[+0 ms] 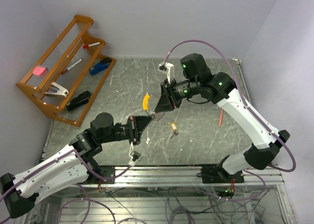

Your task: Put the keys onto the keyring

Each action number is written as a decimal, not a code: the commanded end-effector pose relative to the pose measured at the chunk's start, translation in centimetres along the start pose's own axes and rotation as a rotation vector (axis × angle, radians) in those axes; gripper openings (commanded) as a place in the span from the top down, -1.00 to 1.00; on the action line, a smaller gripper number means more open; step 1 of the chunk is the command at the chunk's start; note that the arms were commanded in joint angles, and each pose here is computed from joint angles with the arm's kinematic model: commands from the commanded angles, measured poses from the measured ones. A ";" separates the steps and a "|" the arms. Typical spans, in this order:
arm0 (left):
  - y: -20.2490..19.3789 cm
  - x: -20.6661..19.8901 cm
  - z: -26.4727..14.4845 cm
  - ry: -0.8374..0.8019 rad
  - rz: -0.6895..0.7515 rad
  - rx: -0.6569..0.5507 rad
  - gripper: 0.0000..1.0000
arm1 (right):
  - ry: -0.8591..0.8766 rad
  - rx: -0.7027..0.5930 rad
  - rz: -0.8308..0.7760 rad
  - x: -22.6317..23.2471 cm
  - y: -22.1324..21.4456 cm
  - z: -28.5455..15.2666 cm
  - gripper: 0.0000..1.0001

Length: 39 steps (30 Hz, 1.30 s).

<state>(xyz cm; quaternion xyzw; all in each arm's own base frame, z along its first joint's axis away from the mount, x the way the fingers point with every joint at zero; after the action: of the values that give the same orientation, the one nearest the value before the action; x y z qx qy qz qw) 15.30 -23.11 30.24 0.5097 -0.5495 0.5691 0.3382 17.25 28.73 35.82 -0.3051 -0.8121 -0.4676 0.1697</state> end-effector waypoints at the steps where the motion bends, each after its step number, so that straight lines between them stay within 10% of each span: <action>1: -0.9 2.4 -0.8 0.041 0.062 0.048 0.86 | -0.053 -0.004 0.017 -0.6 -0.8 -0.3 0.53; 39: -1.9 2.4 -0.6 0.044 0.107 0.114 0.86 | -0.076 -0.089 -0.035 -0.3 0.7 0.9 0.54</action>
<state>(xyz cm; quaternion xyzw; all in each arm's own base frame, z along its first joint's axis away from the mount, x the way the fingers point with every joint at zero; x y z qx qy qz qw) 16.62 -23.07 29.67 0.5255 -0.5478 0.5794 0.2967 17.52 29.88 33.40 -0.3169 -0.8120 -0.4668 0.1495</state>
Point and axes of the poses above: each gripper's point midway between its finger pads, its own z axis out along the fingers, its own x axis along the line the jaws close on, y = z × x, the point moved 4 cm from there along -z, back along the fingers, and after that the axes turned 3 degrees about z, right-handed, at the moved point
